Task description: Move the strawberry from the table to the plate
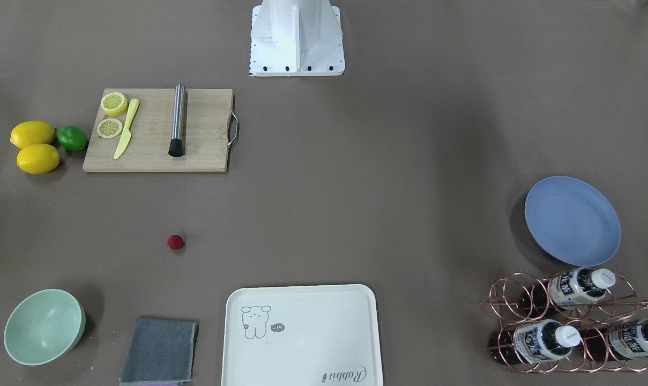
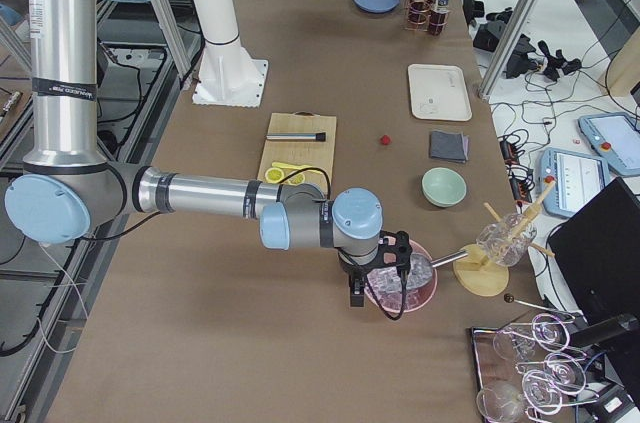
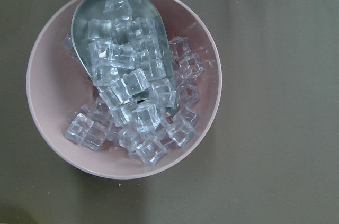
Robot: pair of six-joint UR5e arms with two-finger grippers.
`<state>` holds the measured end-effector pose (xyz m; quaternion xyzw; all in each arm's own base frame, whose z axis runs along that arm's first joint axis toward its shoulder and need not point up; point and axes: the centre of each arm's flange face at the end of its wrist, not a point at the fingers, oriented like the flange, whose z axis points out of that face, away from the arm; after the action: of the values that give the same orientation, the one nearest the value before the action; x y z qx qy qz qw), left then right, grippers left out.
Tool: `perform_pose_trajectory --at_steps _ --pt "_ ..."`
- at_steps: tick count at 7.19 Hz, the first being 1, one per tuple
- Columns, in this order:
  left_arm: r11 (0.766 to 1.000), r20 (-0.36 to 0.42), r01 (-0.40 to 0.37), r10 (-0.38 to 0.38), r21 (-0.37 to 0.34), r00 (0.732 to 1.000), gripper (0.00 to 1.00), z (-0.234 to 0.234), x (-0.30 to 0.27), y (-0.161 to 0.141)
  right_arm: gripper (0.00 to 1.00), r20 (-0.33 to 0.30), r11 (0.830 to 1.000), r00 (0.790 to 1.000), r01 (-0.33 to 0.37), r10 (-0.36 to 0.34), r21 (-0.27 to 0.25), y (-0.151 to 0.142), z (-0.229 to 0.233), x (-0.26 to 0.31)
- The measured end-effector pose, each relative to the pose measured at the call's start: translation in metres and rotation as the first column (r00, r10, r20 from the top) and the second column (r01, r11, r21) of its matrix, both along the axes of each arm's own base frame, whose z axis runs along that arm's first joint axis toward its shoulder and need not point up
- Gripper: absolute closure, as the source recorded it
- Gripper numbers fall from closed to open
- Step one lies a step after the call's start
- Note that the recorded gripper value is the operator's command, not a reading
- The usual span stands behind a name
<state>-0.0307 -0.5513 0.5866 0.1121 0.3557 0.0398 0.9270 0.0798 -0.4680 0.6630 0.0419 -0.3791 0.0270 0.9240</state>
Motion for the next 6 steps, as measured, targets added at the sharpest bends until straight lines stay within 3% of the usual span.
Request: perform_pose_trajectory --at_steps 6 --pt "1.000 0.002 0.005 -0.005 -0.004 1.000 0.02 0.0003 -0.0003 -0.0005 0.00 0.003 1.000 1.000 -0.003 0.003 -0.002 -0.0001 -0.0013 -0.0002"
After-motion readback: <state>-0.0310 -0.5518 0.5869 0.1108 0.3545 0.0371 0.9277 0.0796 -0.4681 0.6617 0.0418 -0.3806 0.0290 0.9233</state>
